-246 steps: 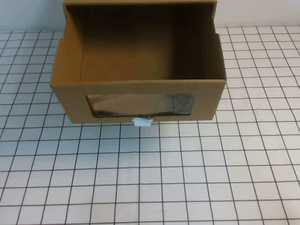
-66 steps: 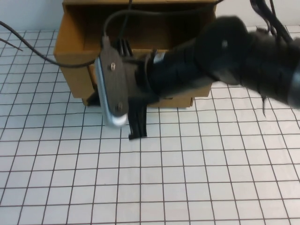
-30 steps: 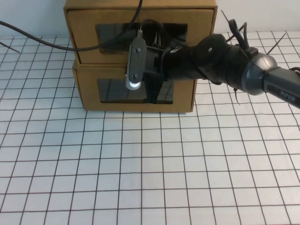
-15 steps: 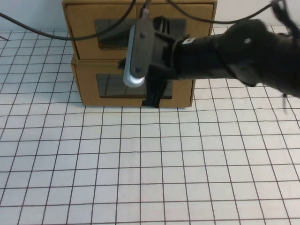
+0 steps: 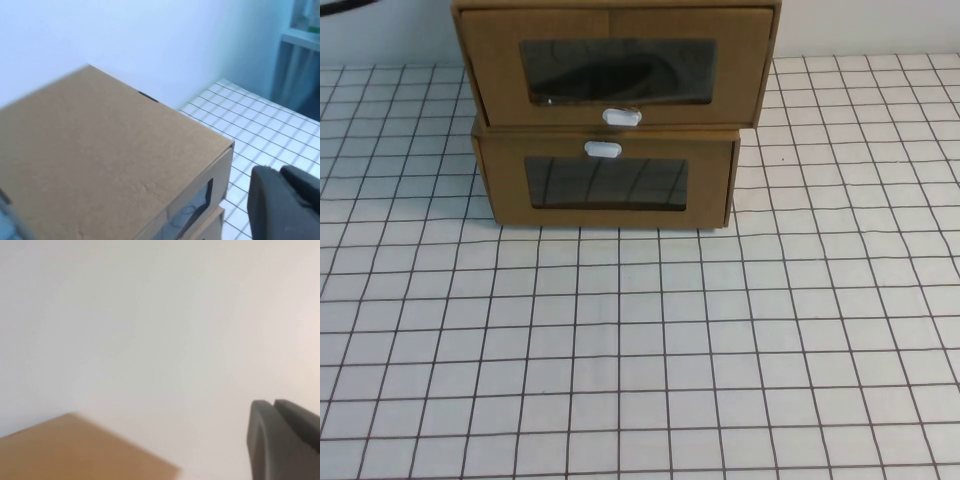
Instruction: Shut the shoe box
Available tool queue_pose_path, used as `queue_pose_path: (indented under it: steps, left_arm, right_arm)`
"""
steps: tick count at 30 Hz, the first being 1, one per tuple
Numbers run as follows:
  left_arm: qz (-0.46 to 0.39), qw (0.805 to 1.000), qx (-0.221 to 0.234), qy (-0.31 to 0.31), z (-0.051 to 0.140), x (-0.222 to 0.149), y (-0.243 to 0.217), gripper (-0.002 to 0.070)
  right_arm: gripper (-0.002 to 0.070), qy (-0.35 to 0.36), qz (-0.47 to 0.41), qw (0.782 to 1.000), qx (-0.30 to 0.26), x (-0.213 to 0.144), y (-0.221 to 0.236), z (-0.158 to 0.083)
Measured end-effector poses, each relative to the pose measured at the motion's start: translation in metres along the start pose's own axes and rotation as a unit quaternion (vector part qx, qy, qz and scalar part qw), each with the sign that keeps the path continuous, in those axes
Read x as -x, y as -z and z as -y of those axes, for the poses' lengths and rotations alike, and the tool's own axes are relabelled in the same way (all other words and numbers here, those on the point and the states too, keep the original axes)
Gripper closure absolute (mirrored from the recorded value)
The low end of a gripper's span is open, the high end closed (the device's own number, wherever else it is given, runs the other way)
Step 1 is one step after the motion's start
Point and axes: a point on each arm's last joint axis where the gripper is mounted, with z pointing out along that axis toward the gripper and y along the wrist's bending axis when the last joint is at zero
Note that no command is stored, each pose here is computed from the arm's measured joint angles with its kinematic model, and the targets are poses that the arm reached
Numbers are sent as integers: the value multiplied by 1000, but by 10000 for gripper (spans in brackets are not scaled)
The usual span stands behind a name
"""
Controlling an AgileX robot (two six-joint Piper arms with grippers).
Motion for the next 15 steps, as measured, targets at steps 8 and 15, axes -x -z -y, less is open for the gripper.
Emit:
queue_pose_path:
  steps: [8,15]
  left_arm:
    - [14,998,55,-25,56,2,76,677]
    - [-40,996,76,9,87,-52,97,677]
  right_arm:
    - [689,99,-174,938,-284,-29,31,79]
    - [689,160,-309,900,-261,-97,53,64]
